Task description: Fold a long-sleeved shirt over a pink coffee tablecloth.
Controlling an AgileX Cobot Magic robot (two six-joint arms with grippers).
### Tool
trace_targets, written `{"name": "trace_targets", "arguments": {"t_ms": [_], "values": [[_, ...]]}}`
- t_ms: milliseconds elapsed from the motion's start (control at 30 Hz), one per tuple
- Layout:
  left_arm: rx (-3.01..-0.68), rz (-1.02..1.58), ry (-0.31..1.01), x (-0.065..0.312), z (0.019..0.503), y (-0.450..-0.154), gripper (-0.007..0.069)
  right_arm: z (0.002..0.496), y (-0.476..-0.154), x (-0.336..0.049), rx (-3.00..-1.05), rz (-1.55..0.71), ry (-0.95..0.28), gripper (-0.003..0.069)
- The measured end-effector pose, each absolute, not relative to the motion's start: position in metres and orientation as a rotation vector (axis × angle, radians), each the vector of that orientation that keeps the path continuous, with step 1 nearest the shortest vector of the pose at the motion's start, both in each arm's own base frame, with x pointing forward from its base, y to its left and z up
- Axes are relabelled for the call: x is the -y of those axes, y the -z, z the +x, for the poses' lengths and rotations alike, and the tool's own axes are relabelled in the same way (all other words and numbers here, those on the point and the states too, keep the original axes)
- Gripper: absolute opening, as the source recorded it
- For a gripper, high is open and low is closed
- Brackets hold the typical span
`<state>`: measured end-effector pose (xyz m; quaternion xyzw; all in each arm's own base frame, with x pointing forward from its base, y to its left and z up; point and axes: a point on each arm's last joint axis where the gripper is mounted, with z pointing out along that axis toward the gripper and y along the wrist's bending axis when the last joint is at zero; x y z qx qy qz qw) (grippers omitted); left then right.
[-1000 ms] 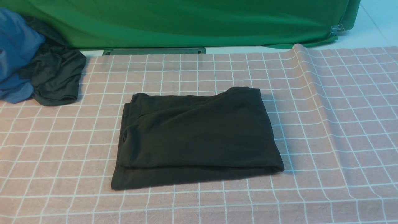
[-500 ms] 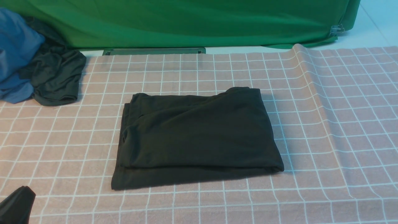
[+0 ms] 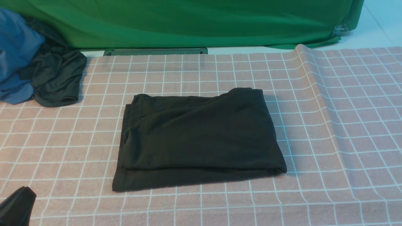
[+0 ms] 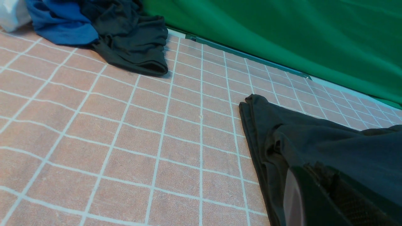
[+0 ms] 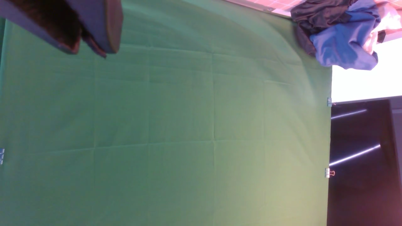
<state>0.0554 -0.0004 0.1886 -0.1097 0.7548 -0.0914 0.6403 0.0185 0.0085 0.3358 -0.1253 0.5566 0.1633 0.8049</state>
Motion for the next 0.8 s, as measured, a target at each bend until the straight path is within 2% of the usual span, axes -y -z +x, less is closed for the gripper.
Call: {"name": "trace_targets", "arguments": {"t_ms": [800], "values": [[-1.719, -0.251, 0.209, 0.0004, 0.0555, -0.1888, 0.0013, 0.0185, -0.3357, -0.0085, -1.193, -0.268, -0.351, 0.0164]]}}
